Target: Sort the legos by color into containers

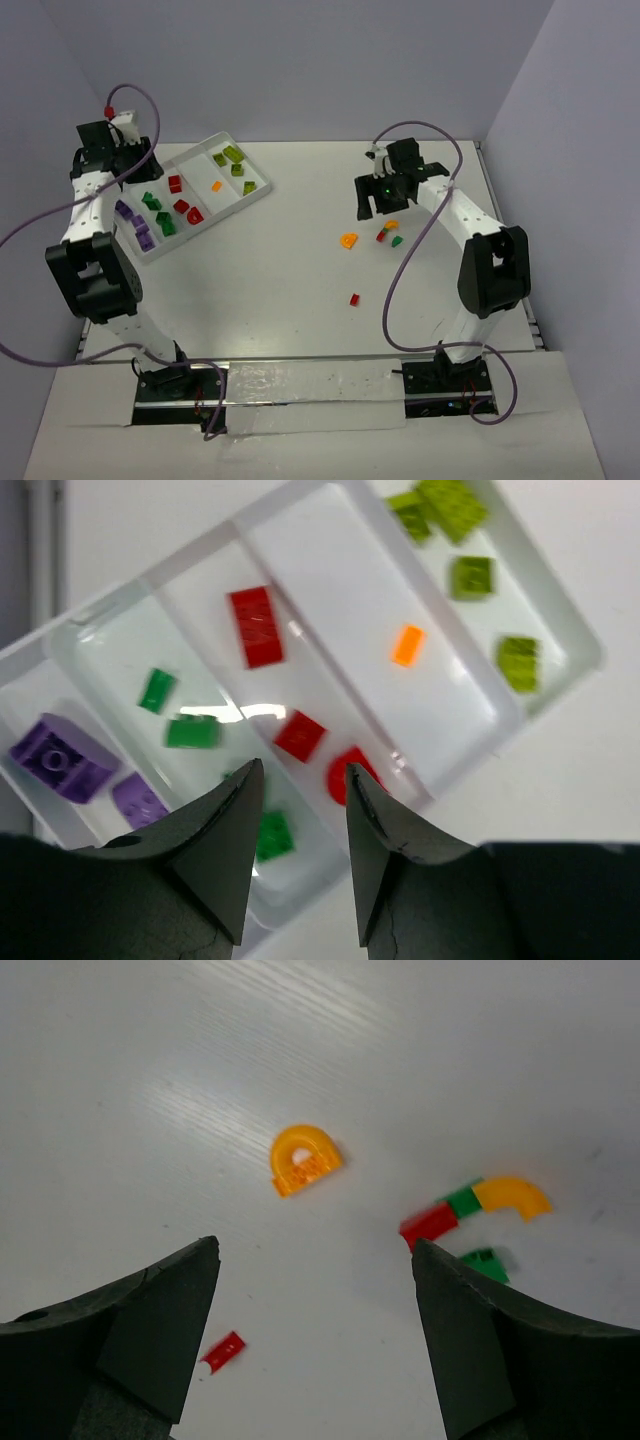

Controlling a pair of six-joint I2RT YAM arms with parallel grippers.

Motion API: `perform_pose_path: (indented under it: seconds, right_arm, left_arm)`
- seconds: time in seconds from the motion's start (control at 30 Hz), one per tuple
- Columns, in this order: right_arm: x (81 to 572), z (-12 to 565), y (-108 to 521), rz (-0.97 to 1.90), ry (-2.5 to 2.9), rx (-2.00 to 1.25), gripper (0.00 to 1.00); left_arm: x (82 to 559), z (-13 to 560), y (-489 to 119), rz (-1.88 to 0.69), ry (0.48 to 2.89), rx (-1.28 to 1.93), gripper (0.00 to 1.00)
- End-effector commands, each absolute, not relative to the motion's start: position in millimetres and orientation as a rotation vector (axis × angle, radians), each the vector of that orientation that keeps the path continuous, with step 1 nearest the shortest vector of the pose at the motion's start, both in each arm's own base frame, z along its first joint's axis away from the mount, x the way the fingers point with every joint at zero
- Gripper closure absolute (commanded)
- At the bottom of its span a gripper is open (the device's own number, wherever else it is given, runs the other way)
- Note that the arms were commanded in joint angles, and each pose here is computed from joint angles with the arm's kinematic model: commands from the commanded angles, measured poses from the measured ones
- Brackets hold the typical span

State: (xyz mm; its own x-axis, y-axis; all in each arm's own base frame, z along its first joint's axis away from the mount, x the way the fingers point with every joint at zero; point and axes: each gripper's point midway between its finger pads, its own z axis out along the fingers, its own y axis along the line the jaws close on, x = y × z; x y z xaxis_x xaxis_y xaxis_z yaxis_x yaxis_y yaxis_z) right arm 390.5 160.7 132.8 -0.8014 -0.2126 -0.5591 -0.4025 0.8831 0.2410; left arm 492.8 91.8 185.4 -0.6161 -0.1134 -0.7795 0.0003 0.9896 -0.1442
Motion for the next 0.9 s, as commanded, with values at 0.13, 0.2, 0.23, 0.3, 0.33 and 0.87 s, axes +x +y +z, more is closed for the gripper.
perform_pose_path:
  seconds: [0.13,0.2,0.23,0.3,0.33,0.87]
  right_arm:
    - [369,134,113,0.267,2.547,-0.468,0.28]
    - [369,132,124,0.328,2.567,-0.424,0.28]
    - [368,130,129,0.35,2.575,-0.414,0.28]
    - [365,124,144,0.385,2.594,-0.402,0.27]
    - [364,116,152,0.39,2.609,-0.421,0.28]
    - [378,59,184,0.319,2.781,-0.095,0.42]
  left_arm:
    - [450,216,16,-0.283,2.141,0.087,0.53]
    - [441,220,2,-0.302,2.126,0.095,0.53]
    - [441,221,1,-0.305,2.12,0.097,0.53]
    - [436,225,-7,-0.336,2.112,0.076,0.53]
    - [433,227,-10,-0.348,2.108,0.066,0.52]
    - [422,229,-17,-0.399,2.104,0.015,0.52]
